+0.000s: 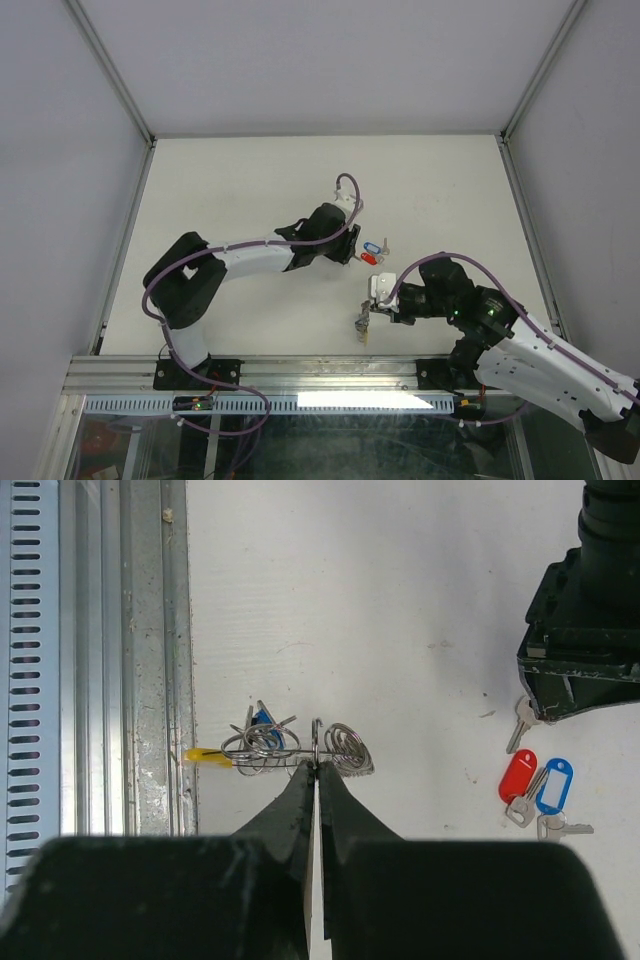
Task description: Put the keys on the keyring
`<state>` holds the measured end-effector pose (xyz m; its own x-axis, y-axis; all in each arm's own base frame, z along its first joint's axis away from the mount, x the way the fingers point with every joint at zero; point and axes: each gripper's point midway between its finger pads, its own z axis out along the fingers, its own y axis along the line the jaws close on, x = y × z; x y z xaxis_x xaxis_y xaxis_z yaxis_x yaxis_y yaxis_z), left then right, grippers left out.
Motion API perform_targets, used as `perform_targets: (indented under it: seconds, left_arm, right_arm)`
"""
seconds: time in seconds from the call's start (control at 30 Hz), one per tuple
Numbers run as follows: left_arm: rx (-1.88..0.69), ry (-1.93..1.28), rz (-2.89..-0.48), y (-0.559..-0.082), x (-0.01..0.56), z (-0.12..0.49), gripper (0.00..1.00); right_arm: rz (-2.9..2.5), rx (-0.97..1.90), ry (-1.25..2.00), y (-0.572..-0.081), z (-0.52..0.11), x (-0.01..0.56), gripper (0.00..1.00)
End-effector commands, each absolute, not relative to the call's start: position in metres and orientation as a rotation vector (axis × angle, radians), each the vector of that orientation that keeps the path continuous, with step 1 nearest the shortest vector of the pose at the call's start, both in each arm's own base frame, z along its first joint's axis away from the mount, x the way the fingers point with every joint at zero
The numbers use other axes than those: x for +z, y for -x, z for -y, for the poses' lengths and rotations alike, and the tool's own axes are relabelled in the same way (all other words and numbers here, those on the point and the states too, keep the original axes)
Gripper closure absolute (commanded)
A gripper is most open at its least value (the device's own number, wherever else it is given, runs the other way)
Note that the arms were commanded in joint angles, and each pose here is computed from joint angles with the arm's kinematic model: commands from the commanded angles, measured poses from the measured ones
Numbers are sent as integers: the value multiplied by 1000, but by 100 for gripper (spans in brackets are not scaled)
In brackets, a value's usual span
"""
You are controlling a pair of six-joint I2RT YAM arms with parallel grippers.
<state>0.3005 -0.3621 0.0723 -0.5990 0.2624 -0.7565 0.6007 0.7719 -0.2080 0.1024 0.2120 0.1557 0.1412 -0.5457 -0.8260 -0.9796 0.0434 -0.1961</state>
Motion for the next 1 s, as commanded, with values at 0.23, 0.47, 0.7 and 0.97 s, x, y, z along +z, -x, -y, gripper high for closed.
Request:
perform_targets:
  seconds: [0.23, 0.47, 0.7, 0.97]
  left_arm:
    - [-369, -758, -2158, -344, 63, 367, 66]
    - [-380, -802, -2157, -346, 56, 376, 72]
    - [-402, -820, -2162, -346, 51, 382, 75]
    - [-387, -827, -2159, -349, 48, 382, 96]
  right_arm:
    - [-1439, 701, 1579, -105, -223, 179, 100]
    - [-1439, 715, 1581, -103, -224, 177, 100]
    - [-1441, 720, 1583, -103, -225, 176, 100]
    - [-1441, 730, 1585, -102, -226, 175, 100]
